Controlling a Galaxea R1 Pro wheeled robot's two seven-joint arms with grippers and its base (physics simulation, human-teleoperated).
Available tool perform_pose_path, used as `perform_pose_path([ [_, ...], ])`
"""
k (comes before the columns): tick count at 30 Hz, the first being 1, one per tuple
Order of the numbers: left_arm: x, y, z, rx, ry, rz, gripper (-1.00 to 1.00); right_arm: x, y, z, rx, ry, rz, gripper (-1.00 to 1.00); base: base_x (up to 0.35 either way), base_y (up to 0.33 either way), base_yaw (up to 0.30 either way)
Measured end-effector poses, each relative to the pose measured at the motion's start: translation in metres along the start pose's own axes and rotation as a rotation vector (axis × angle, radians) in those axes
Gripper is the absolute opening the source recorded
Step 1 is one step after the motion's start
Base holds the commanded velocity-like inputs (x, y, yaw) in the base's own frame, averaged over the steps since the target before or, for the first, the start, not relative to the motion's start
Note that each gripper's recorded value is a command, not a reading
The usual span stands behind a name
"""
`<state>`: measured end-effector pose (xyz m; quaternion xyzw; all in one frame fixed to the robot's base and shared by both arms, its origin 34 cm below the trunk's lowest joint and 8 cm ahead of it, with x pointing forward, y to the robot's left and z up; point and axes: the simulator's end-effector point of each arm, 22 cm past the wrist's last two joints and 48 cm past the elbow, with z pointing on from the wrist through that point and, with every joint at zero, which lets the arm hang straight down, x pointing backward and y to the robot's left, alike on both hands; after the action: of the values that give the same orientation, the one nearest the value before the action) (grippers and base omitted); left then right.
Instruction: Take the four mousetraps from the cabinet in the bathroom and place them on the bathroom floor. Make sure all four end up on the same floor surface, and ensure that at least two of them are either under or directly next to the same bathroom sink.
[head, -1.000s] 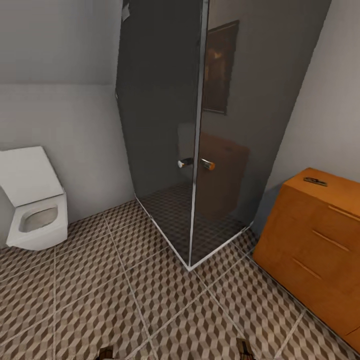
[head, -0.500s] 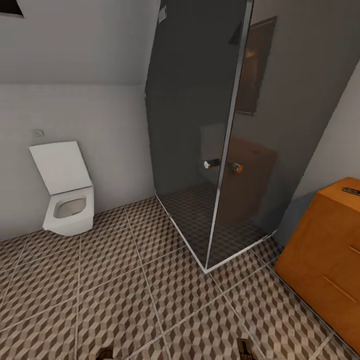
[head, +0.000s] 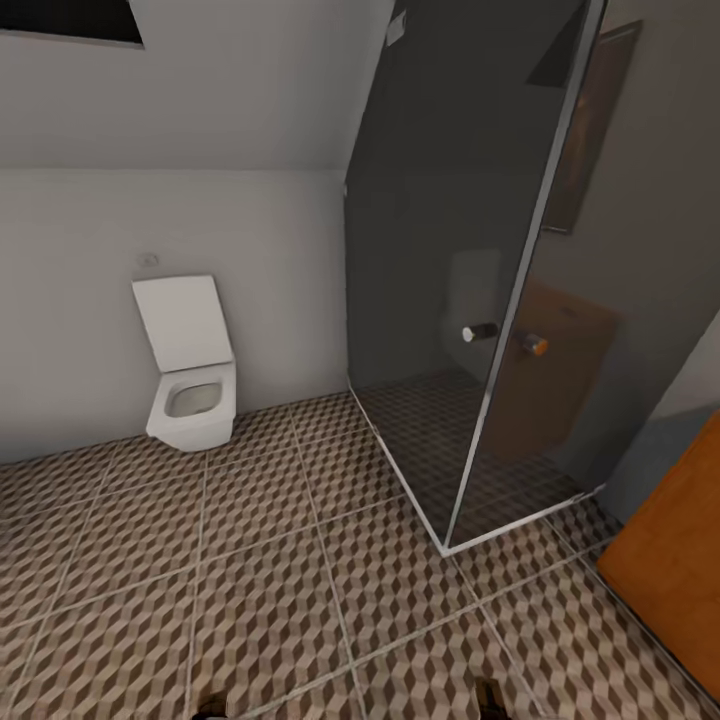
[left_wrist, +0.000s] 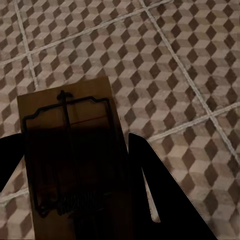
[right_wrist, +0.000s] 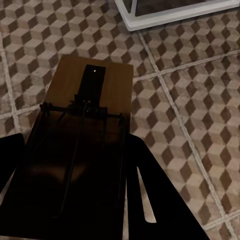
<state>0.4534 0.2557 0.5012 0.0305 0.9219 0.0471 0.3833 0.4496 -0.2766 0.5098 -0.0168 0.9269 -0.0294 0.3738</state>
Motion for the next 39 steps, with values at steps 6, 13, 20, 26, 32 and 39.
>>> perform_pose_path([
  [6, 0.0, -0.0001, 0.0, 0.0, 0.0, 0.0, -1.0, -0.0002, 0.0006, 0.0, -0.001, -0.001, 0.0, -1.0, 0.0, 0.0, 0.287],
  [13, -0.0001, -0.0007, 0.0, 0.001, 0.0, 0.0, -1.0, -0.0001, 0.0008, 0.0, -0.001, -0.001, 0.0, -1.0, 0.0, 0.0, 0.287],
  [20, -0.0004, -0.0042, -0.0003, 0.004, 0.0, -0.003, -1.0, 0.0001, 0.0008, -0.0001, -0.001, 0.0, 0.0, -1.0, 0.0, 0.0, 0.287],
  [26, -0.0005, -0.0043, -0.0003, 0.004, -0.001, -0.004, -1.0, -0.0002, 0.0007, 0.0, -0.001, -0.001, 0.0, -1.0, 0.0, 0.0, 0.287],
  [32, -0.0006, -0.0051, -0.0003, 0.005, -0.001, -0.004, -1.0, -0.0002, 0.0005, 0.0, -0.001, -0.001, 0.0, -1.0, 0.0, 0.0, 0.287],
  [39, -0.0006, -0.0055, -0.0004, 0.005, -0.001, -0.004, -1.0, 0.0001, 0.0007, -0.0001, -0.001, 0.0, 0.0, -1.0, 0.0, 0.0, 0.287],
])
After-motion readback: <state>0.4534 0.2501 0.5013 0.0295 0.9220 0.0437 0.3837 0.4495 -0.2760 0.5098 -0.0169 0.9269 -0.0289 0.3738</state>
